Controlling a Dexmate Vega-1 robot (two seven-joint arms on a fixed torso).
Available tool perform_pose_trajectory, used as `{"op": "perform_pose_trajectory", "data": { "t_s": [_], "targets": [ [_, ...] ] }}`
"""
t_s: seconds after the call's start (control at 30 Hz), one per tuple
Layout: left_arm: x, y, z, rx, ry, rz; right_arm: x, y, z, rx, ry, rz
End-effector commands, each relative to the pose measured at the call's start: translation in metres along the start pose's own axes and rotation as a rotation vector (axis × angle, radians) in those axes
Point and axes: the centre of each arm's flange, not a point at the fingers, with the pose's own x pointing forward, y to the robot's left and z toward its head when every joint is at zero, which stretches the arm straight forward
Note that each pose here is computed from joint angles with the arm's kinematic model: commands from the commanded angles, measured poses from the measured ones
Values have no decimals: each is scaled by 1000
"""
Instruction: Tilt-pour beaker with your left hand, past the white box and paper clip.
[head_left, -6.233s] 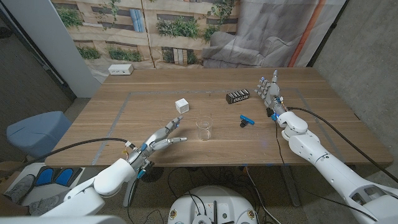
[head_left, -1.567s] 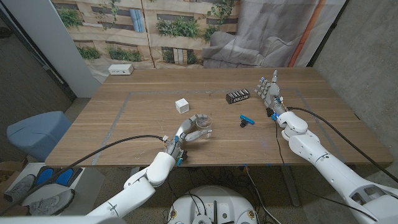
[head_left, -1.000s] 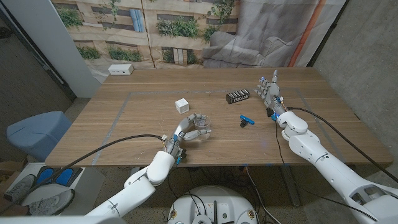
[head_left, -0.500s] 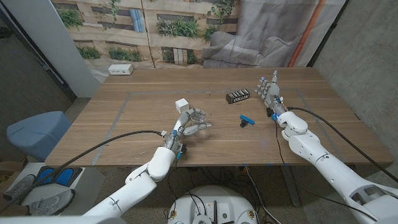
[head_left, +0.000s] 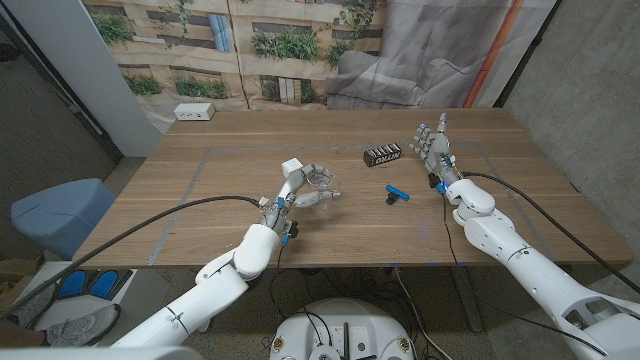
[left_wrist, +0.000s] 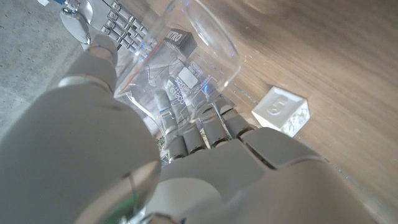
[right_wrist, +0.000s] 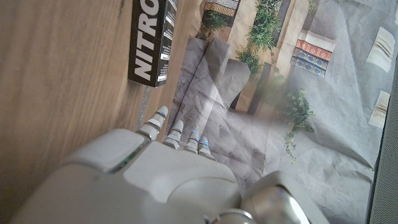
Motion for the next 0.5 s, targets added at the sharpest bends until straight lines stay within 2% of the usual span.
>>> {"op": "perform_pose_trajectory", "data": {
  "t_s": [0.03, 0.3, 0.5],
  "targets": [
    [12, 27, 37, 123, -37, -30, 0, 0, 0, 0, 0, 0],
    [22, 42, 54, 226, -55, -48, 0, 0, 0, 0, 0, 0],
    [27, 48, 60, 296, -57, -50, 0, 0, 0, 0, 0, 0]
  ]
}}
